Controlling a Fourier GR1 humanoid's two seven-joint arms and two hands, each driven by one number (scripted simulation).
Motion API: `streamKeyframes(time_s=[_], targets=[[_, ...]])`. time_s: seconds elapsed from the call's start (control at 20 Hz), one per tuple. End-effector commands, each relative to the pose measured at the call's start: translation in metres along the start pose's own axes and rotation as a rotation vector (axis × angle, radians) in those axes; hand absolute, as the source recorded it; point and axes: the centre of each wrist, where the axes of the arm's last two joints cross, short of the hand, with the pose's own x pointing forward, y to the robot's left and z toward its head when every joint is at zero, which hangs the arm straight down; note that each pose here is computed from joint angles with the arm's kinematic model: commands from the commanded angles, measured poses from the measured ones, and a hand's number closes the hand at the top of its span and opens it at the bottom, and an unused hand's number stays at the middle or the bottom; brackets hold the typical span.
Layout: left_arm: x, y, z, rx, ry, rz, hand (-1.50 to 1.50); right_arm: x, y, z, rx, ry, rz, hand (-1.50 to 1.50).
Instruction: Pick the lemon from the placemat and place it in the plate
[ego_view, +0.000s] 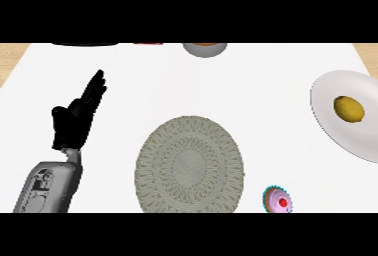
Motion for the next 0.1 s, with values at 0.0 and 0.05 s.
streamKeyframes(time_s=[0.0,0.05], targets=[[0.0002,0.007,0.0017,-0.012,-0.008,-0.002,0.0,0.0007,-0.0178,0.0122,0.008,-0.009,-0.015,-1.5],[-0.0038,0.001,0.0019,-0.005,0.002,-0.005,0.0,-0.0054,-0.0086,0.0108,-0.003,-0.016,-0.02,-1.5]])
